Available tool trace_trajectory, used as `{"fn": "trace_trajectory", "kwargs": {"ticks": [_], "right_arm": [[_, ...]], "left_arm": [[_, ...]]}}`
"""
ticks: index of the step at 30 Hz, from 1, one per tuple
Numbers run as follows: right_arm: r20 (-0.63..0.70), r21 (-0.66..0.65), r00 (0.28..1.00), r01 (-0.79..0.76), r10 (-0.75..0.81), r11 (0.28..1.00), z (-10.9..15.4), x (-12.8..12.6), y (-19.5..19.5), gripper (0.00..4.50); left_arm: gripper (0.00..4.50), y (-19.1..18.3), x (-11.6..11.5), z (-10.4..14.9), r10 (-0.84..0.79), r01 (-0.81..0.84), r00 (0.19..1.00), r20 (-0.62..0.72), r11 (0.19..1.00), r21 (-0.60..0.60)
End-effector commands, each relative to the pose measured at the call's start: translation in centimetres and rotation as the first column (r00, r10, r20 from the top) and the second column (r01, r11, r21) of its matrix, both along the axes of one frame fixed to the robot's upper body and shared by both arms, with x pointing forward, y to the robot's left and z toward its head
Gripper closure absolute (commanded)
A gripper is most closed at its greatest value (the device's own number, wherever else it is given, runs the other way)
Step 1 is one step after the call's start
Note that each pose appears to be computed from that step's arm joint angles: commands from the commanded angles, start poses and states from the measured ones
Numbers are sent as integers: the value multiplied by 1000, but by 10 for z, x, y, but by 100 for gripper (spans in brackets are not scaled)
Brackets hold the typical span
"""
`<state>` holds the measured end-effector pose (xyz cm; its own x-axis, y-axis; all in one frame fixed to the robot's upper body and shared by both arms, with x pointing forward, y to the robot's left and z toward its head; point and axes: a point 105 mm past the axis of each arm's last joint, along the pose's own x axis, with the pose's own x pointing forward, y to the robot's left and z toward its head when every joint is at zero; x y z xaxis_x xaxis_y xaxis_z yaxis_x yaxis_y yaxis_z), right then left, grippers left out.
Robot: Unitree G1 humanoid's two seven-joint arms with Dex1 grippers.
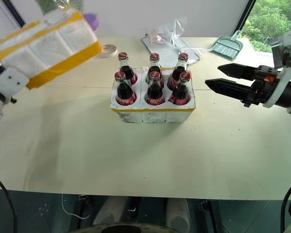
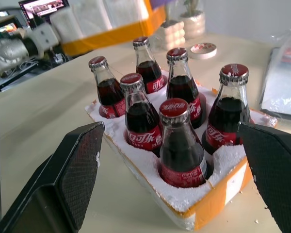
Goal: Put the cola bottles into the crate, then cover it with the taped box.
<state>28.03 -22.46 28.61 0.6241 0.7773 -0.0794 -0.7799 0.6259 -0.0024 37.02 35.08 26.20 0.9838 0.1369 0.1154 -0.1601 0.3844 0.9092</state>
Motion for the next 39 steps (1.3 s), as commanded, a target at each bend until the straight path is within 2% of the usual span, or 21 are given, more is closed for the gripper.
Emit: {"fn": "trace_trajectory", "kwargs": {"ticks": [1,3,6,12,16,18,23,28,31,36,39], "right_arm": [[64,-22,998,0,1,1000,12,-7,0,0],[59,-20,998,3,-2,1000,8,-7,1,0],[55,-12,998,6,-5,1000,4,-9,3,0],[57,10,998,31,-32,999,0,-9,2,0],[64,35,997,46,-48,998,0,-10,1,0],[64,43,997,50,-52,998,-2,-10,1,0],[63,59,996,64,-68,996,-4,-9,0,0],[68,82,994,76,-82,994,-2,-6,-3,0],[68,89,994,76,-82,993,-3,-4,-3,0],[63,100,995,73,-80,992,-6,0,-2,0],[64,104,995,69,-76,992,-5,2,-2,0]], "left_arm": [[387,-46,1,54,-253,252,967,43,968,17],[387,-80,7,76,-362,361,932,30,932,26],[387,-118,12,86,-456,458,889,-41,888,39],[387,-176,10,78,-519,544,831,-198,832,104],[387,-197,3,63,-501,562,815,-290,806,187],[387,-206,3,61,-507,568,811,-291,800,192],[387,-213,-1,63,-488,559,823,-293,789,254],[387,-198,-10,70,-417,506,858,-300,784,358],[387,-196,-18,70,-419,510,856,-304,782,358],[387,-195,-27,85,-423,497,866,-268,792,355],[387,-189,-26,66,-397,498,860,-322,793,352]]}}
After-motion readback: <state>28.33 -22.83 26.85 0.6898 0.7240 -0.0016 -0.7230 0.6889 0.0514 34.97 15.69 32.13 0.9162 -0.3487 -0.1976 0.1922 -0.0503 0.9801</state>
